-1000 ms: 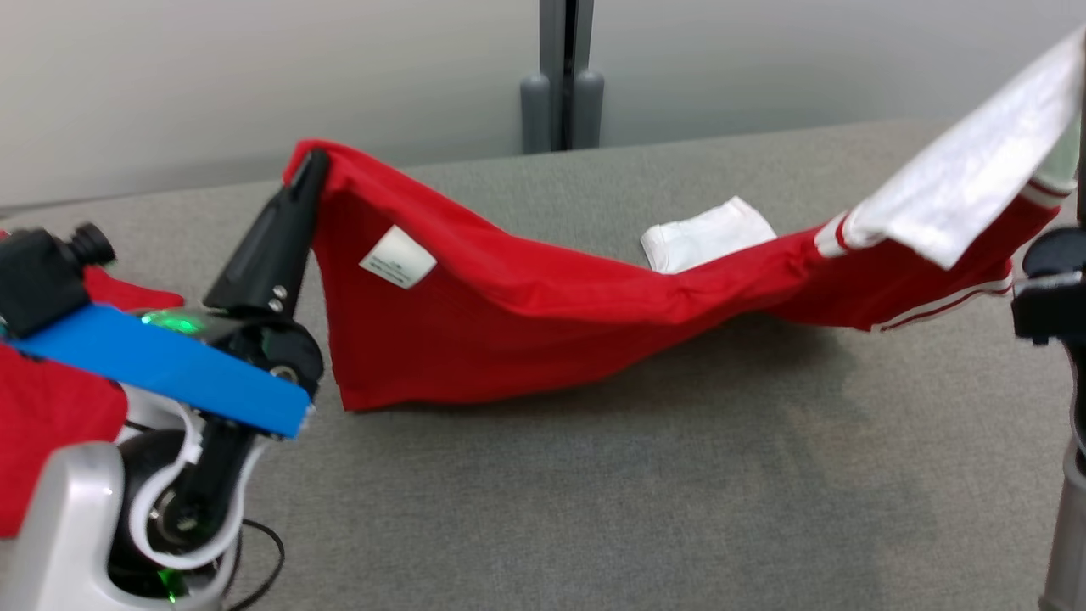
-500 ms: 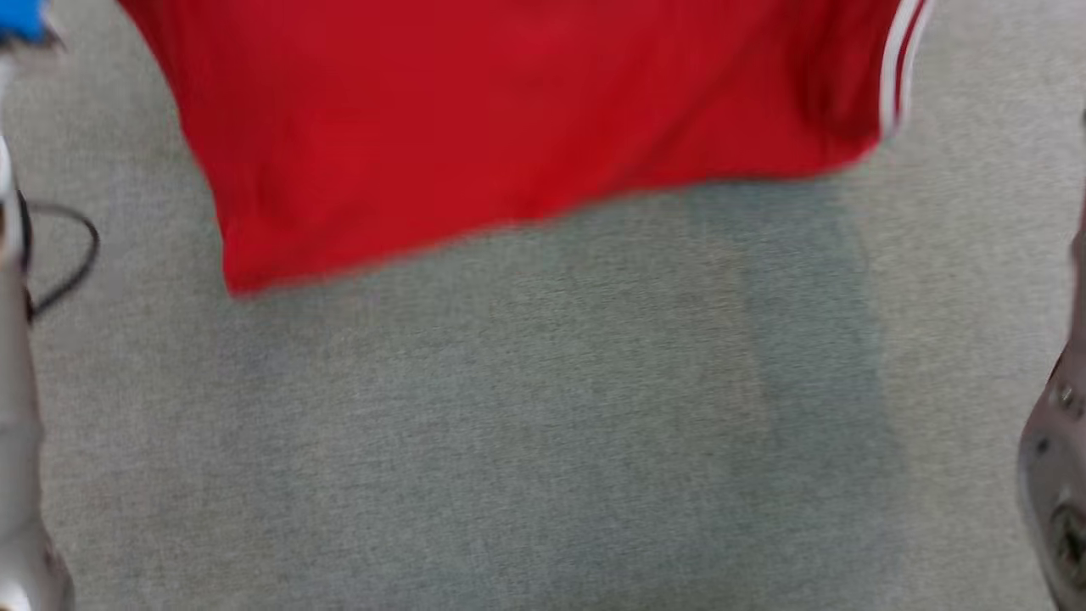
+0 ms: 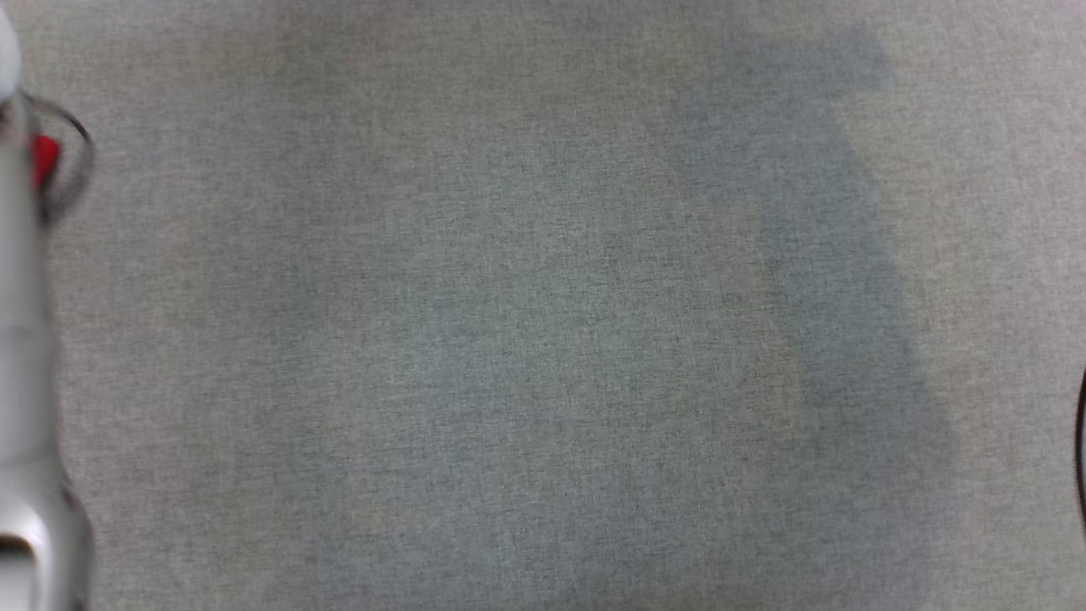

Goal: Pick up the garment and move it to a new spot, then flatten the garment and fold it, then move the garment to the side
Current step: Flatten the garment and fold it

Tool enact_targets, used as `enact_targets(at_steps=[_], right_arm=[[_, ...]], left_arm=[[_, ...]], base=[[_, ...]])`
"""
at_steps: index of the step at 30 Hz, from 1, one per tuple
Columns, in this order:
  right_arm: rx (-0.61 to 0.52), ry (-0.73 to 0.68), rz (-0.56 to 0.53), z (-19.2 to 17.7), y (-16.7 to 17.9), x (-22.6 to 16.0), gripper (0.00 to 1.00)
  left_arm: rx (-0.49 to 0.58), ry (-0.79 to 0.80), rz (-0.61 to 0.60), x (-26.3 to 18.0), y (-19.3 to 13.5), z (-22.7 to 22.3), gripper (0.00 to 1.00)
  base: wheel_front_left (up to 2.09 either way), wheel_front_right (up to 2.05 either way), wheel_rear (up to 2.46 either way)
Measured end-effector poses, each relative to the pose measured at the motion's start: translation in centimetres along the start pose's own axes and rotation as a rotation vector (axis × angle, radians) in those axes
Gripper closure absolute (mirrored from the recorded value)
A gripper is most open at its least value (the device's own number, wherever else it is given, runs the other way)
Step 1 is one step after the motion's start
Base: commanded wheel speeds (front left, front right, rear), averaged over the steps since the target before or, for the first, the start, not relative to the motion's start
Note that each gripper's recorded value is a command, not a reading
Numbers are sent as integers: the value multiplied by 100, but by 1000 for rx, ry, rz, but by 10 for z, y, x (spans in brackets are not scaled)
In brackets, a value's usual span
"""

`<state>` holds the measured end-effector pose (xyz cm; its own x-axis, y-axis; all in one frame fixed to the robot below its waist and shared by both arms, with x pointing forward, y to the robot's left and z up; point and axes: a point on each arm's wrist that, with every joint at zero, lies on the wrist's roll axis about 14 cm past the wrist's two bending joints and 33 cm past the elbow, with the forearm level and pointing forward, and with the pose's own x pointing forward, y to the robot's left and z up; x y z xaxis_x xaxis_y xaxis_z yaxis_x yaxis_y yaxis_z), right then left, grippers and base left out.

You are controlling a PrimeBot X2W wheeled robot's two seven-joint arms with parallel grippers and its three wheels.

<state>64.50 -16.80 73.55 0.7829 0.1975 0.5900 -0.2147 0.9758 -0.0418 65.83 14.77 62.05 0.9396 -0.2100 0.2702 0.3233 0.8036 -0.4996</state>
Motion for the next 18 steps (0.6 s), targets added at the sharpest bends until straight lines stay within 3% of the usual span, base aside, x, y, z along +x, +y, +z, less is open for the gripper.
enact_targets(at_steps=[3, 7, 13, 18], right_arm=[[54, 165, -24, -56, -1, -43, 100], [175, 335, -80, -101, 3, -112, 100], [299, 613, -200, -132, 7, -236, 100], [331, 854, -276, -129, 11, -326, 100]], left_arm=[[5, 92, 48, -26, 18, -41, 100], [-25, 228, 135, -85, 39, -96, 100], [-72, 406, 264, -190, 54, -145, 100], [-69, 520, 312, -261, 50, -157, 100]], base=[[0, 0, 0], [0, 0, 0], [0, 0, 0], [0, 0, 0]])
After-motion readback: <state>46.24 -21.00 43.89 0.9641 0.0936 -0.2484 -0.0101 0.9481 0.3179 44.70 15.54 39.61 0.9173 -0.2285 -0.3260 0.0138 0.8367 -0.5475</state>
